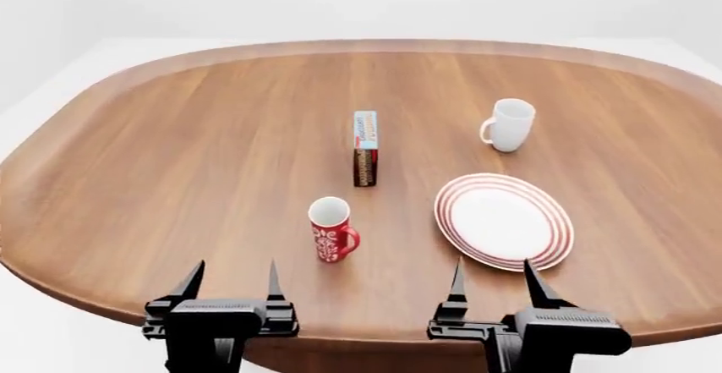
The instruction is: Pick up the red mug and put it on the plate
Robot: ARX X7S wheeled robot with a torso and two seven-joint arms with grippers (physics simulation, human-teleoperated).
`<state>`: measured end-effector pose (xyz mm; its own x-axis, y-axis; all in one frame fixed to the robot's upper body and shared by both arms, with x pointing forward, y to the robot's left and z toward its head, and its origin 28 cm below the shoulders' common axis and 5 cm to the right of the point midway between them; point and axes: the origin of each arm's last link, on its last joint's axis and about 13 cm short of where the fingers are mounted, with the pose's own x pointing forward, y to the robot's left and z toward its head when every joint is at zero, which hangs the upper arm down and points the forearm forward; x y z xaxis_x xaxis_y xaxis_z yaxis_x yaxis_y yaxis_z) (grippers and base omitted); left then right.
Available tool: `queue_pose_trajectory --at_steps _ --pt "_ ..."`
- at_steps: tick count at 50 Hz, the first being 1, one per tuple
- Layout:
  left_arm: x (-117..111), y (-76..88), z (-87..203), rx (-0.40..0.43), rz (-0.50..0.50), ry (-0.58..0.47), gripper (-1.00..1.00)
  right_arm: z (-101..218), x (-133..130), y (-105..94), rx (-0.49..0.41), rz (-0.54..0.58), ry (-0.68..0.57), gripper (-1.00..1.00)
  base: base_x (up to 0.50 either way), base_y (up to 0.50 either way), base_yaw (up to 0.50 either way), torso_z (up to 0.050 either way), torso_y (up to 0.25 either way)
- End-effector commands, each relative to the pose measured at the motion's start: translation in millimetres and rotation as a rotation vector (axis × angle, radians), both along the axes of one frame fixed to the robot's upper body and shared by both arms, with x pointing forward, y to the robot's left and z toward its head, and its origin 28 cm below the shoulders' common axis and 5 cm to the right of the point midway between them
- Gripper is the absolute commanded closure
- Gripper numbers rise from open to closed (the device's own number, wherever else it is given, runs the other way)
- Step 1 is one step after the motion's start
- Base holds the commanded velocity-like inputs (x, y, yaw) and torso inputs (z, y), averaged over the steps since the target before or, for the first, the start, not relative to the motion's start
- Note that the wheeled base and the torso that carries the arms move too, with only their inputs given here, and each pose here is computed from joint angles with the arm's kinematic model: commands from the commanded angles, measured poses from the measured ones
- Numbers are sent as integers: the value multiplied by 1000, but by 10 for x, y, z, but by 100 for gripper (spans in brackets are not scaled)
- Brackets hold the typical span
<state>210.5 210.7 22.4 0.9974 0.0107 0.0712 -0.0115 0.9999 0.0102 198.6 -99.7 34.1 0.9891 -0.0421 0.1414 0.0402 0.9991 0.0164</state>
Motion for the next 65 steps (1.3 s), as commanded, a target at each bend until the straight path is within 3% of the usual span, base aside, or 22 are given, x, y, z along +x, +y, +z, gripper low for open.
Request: queue_pose_trajectory --at_steps 1,15,26,28,31,32,33,34,65 --pt "1 10 30 -3 1 -7 -100 35 -20 -2 2 3 -18 -100 500 8 0 0 0" --pt "-7 16 55 -10 -3 -8 -100 11 -19 -10 -18 -9 12 -100 486 4 0 0 0" --pt "49 103 177 -40 38 -26 -100 -24 -23 -29 -62 30 64 -100 0 0 0 0 0" --pt "89 182 281 -62 69 -46 -100 -7 -36 -76 -29 107 120 -100 0 0 0 0 0" --pt "142 242 334 -76 101 -56 -100 31 -41 -97 -62 157 184 -100 0 0 0 0 0" --pt "220 473 579 -187 169 -69 -100 393 73 -64 -101 364 143 -100 0 0 0 0 0" --pt "214 474 590 -200 164 -61 -100 548 -3 -4 -124 397 165 -100 0 0 0 0 0" --pt "212 474 593 -203 161 -58 -100 458 -36 -25 -153 391 309 -100 0 0 0 0 0" --pt "210 513 639 -227 165 -60 -100 498 11 109 -219 552 349 -100 0 0 0 0 0"
